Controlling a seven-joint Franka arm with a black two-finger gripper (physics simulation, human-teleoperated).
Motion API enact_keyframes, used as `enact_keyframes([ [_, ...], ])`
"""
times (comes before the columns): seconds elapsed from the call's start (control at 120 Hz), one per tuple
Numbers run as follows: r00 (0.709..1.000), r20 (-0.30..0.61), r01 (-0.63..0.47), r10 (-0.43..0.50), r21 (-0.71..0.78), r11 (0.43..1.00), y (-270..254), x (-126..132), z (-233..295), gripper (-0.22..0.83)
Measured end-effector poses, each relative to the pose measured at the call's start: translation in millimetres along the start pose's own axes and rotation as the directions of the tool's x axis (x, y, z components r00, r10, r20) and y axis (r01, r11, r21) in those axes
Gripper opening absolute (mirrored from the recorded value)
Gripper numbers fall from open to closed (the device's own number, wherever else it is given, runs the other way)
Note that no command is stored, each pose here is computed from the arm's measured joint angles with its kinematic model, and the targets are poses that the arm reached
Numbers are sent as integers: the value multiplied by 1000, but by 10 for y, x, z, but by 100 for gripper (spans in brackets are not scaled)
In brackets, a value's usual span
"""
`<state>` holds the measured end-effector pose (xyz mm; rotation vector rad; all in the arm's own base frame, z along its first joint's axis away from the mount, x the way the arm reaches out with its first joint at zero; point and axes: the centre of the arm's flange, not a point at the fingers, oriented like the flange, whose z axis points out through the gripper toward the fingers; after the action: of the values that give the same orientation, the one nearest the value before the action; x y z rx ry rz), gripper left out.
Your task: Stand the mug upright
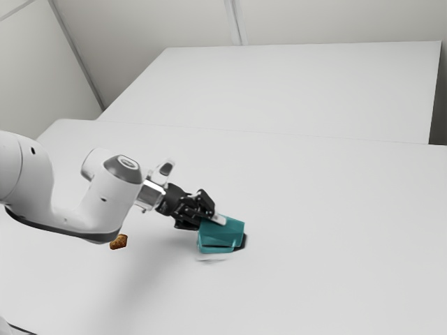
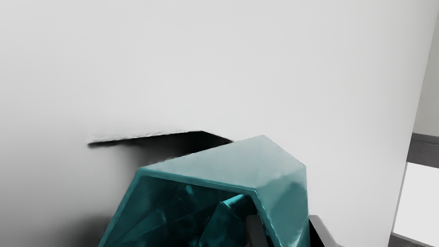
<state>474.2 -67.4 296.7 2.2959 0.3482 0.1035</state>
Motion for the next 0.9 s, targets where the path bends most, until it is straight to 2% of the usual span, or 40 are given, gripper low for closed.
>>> enact_keyframes([
  [0.133,1000,7,-10,10,3,1000,40,-19,36,-10],
  [0.342,1000,4,-28,28,5,1000,107,12,23,-12],
  [0.683,980,19,-200,199,61,978,556,182,-280,-15],
  [0.9,968,35,-251,248,171,953,529,334,-618,-16],
])
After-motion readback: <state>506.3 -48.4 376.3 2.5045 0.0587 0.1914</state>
